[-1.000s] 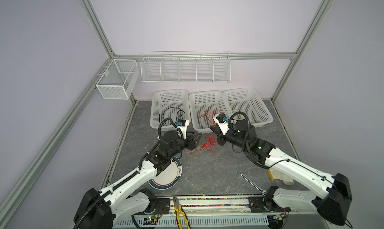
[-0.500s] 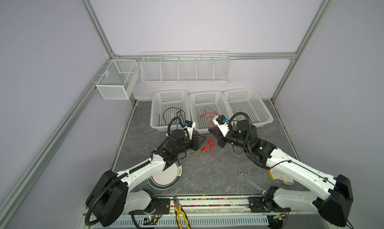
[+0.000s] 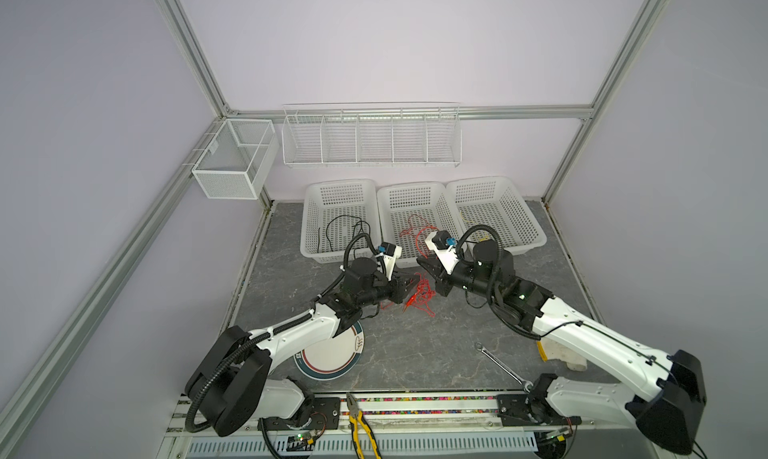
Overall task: Untangle the cables
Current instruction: 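Hold the red tangle with the left gripper while the right gripper lifts, then carry the red wire strand with the right gripper over the middle basket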
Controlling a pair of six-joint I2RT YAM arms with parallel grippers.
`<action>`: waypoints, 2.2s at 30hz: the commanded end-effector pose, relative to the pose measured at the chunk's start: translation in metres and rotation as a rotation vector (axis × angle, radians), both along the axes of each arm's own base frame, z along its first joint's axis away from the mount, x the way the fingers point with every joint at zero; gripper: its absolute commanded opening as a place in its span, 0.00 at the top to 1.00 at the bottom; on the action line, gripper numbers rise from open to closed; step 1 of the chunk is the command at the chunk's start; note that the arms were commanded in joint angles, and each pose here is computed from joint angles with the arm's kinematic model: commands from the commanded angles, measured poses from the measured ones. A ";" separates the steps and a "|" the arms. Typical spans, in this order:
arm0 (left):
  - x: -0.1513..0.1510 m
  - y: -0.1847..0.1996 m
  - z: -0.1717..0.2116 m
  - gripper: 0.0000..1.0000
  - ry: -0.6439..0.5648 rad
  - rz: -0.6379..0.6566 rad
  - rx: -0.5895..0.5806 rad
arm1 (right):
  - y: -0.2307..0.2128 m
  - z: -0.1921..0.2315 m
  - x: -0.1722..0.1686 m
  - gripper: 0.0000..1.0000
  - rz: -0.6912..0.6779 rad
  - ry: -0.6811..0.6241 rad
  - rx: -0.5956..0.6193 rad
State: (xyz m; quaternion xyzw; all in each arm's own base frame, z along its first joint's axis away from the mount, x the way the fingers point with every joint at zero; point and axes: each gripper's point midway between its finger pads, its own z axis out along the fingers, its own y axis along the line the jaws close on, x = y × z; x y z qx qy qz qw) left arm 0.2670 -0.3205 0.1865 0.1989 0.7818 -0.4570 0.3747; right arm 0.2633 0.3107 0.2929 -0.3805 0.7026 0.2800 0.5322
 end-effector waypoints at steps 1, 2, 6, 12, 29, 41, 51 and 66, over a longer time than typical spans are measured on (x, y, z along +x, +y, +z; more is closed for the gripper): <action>0.000 -0.011 0.019 0.99 -0.034 -0.037 -0.043 | -0.003 0.016 0.002 0.93 -0.005 -0.054 0.015; 0.001 -0.010 0.018 1.00 -0.031 -0.033 -0.038 | -0.004 0.016 0.003 0.93 -0.014 -0.055 0.014; 0.005 -0.004 0.011 1.00 -0.024 0.014 -0.003 | -0.015 0.007 0.019 0.93 -0.121 -0.048 -0.026; 0.013 0.024 -0.002 1.00 -0.018 0.146 0.122 | -0.076 -0.026 0.070 0.93 -0.516 0.017 -0.159; 0.004 0.087 -0.003 1.00 -0.086 0.334 0.292 | -0.187 -0.060 0.086 0.93 -0.921 0.133 -0.187; -0.003 0.078 0.004 1.00 -0.113 0.274 0.243 | -0.141 -0.024 0.079 0.93 -0.663 0.107 -0.027; -0.015 0.059 0.014 1.00 -0.149 0.155 0.163 | -0.097 0.024 0.097 0.93 -0.492 0.060 0.053; -0.016 0.060 0.014 1.00 -0.144 0.173 0.104 | -0.056 0.029 0.191 0.93 -0.522 0.011 0.070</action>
